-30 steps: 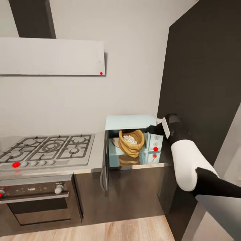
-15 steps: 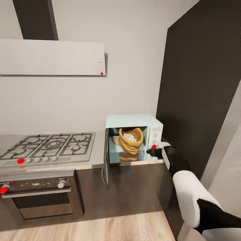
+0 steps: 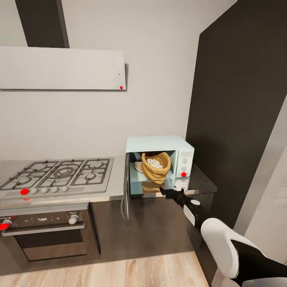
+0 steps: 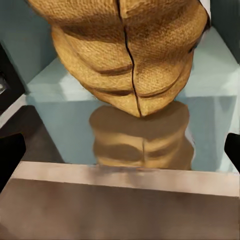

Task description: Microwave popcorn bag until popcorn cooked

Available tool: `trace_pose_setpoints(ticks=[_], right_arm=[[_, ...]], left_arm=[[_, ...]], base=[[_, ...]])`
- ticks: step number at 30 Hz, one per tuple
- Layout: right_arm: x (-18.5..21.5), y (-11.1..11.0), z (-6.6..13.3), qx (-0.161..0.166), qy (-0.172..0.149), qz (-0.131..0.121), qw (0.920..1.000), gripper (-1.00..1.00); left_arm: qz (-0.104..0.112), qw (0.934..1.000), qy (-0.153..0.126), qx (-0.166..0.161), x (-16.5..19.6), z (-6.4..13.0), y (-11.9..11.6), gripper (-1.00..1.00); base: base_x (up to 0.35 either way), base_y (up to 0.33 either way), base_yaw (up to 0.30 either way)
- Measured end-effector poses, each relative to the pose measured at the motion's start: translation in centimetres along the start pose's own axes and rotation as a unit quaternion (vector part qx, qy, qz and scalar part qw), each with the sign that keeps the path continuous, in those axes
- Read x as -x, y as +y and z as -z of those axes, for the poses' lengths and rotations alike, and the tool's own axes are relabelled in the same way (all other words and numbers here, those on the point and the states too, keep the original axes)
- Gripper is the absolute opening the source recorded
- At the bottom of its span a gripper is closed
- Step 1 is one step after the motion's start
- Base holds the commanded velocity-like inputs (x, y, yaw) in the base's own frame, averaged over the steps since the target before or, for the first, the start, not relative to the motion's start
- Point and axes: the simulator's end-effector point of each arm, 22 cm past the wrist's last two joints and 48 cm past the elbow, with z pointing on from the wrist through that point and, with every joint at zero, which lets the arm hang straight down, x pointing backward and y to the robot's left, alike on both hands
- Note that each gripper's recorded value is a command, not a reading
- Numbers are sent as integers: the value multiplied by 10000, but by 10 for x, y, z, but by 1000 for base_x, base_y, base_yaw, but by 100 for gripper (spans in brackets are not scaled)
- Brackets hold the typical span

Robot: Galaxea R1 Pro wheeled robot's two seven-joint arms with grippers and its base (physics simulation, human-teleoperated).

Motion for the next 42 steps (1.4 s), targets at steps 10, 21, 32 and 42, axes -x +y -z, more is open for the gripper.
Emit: trace_pose_setpoints(ticks=[10, 21, 32, 42], right_arm=[[14, 7, -1, -217, -502, -88, 9985, 100], [18, 19, -6, -386, -572, -215, 9974, 100], [18, 21, -7, -361, -552, -194, 9976, 100], [16, 44, -11, -188, -509, -189, 9984, 100]], left_arm=[[-8, 10000, -7, -4, 0, 0, 0, 100], [-13, 10000, -5, -5, 0, 0, 0, 100], [-12, 10000, -5, -5, 0, 0, 0, 100], [-14, 10000, -4, -6, 0, 0, 0, 100]], base=[[58, 0, 0], [265, 0, 0], [250, 0, 0], [225, 0, 0]])
